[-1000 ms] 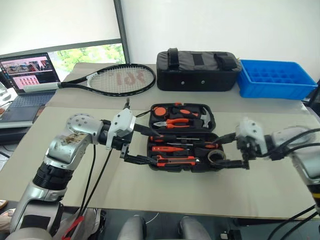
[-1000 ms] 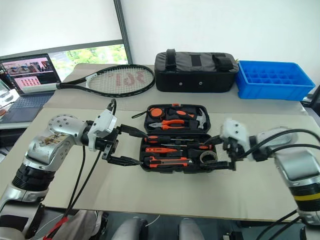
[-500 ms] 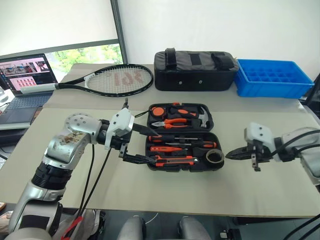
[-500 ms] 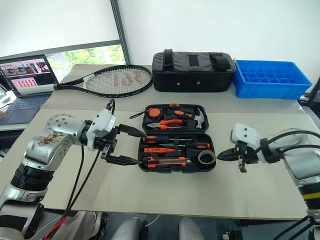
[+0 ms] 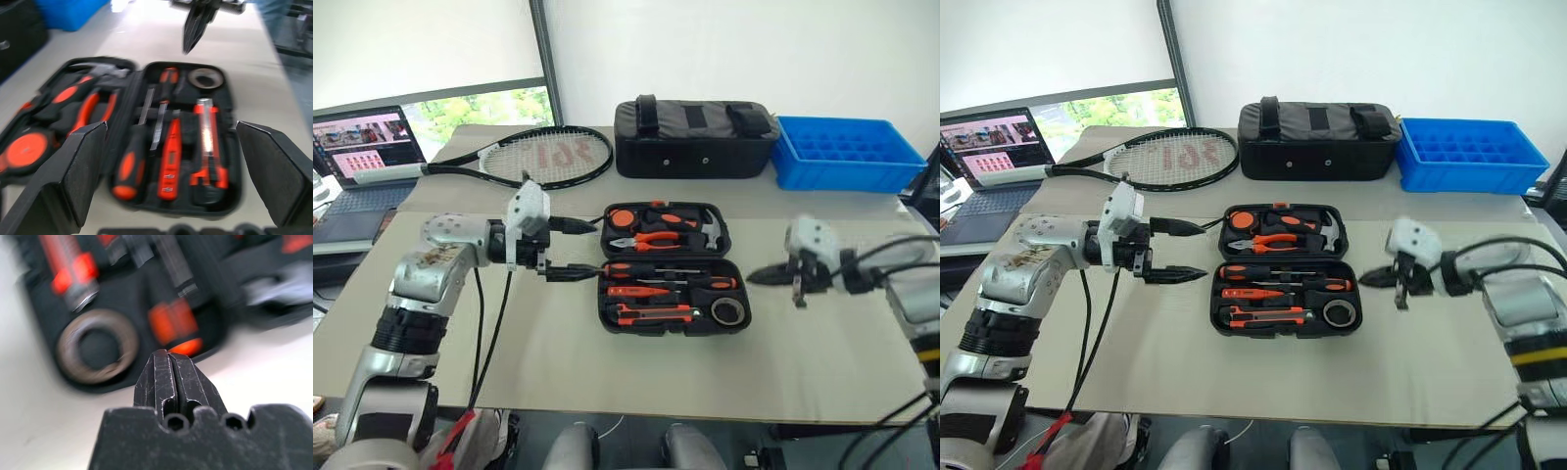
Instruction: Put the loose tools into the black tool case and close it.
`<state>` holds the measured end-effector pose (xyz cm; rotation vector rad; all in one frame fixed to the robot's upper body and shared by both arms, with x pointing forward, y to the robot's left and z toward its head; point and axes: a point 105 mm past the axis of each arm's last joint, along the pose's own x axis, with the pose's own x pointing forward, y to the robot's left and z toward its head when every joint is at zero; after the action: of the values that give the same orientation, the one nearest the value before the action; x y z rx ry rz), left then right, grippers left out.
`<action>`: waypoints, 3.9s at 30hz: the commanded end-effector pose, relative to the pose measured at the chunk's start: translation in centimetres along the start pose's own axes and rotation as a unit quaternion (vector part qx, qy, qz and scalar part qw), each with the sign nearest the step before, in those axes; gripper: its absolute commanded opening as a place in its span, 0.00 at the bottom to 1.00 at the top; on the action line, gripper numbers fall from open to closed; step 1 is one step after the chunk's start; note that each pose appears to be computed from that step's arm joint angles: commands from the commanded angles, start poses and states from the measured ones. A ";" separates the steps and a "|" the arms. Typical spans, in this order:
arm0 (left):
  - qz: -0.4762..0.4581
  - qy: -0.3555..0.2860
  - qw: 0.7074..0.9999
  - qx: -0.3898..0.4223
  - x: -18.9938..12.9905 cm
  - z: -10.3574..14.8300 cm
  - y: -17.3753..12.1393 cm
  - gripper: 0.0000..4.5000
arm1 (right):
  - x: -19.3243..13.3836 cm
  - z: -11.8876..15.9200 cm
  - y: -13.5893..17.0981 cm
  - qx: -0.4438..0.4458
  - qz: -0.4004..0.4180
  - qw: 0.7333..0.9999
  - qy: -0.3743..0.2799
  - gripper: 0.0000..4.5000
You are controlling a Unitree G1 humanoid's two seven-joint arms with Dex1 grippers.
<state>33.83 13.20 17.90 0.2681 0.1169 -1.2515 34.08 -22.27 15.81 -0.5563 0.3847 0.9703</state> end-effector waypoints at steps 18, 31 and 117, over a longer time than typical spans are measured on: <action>0.161 -0.052 0.906 -0.389 1.6 -3.3 8.6 1.00 | 4.4 -2.1 -6.7 0.367 -0.115 0.919 -0.082 0.41; 0.165 -0.058 0.892 -0.417 3.1 -3.9 8.4 1.00 | 5.6 -0.7 -6.4 0.376 -0.092 0.916 -0.107 0.02; 0.011 -0.126 0.980 0.155 3.9 3.3 1.4 0.44 | 2.8 -0.8 8.0 0.045 0.007 0.984 -0.173 0.59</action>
<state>36.85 9.50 19.52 0.3814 -0.3055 -1.2121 26.38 -16.00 10.55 -0.2253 0.1804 1.1565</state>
